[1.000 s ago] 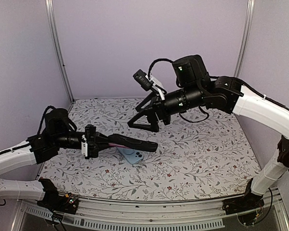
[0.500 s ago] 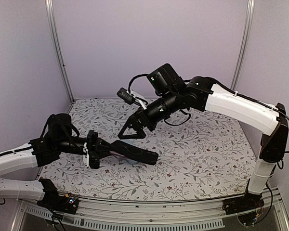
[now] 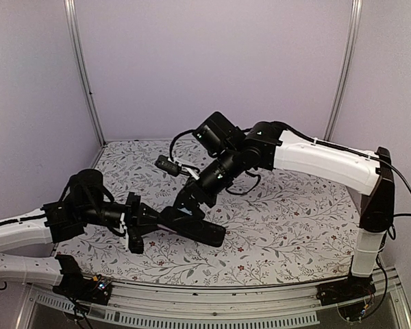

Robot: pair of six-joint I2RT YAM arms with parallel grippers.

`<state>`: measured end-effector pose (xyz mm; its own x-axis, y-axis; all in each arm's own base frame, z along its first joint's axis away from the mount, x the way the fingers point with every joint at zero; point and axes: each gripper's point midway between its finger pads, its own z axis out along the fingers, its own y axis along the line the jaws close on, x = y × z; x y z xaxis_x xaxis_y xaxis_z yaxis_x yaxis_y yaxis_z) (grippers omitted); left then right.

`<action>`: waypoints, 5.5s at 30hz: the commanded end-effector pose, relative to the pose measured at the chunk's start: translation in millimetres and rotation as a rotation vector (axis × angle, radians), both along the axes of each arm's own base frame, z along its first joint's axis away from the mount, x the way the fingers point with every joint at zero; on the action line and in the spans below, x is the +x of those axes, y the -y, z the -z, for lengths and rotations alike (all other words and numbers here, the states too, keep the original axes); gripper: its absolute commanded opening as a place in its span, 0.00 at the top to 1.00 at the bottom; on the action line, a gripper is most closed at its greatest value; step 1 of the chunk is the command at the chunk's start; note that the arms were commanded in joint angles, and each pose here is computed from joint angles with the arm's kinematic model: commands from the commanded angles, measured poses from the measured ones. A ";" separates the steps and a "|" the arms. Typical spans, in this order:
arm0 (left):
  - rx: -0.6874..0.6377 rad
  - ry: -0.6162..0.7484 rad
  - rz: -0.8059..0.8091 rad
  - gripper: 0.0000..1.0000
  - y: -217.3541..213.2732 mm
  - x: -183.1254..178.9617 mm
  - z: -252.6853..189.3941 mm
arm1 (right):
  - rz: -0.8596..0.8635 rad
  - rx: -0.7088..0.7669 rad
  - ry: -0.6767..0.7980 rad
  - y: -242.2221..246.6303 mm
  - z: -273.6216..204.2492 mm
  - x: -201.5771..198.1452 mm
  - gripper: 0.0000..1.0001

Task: Take the phone out of the phone case
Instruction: Remove the phone case from the phone.

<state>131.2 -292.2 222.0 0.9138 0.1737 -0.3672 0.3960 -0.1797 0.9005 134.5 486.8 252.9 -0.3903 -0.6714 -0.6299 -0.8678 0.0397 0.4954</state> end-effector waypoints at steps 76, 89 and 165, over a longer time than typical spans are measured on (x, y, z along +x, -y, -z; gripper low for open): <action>-0.066 -0.195 -0.142 1.00 2.6 23.4 -0.8 | 0.326 0.015 0.478 -10.3 -21.5 25.3 0.01; -0.081 -0.259 -0.160 1.00 0.0 30.9 -8.1 | 0.398 -0.056 0.542 -3.6 -4.2 40.7 0.01; -0.115 -0.205 -0.220 1.00 -12.2 40.7 -19.9 | 0.350 -0.188 0.457 14.0 42.7 22.8 0.36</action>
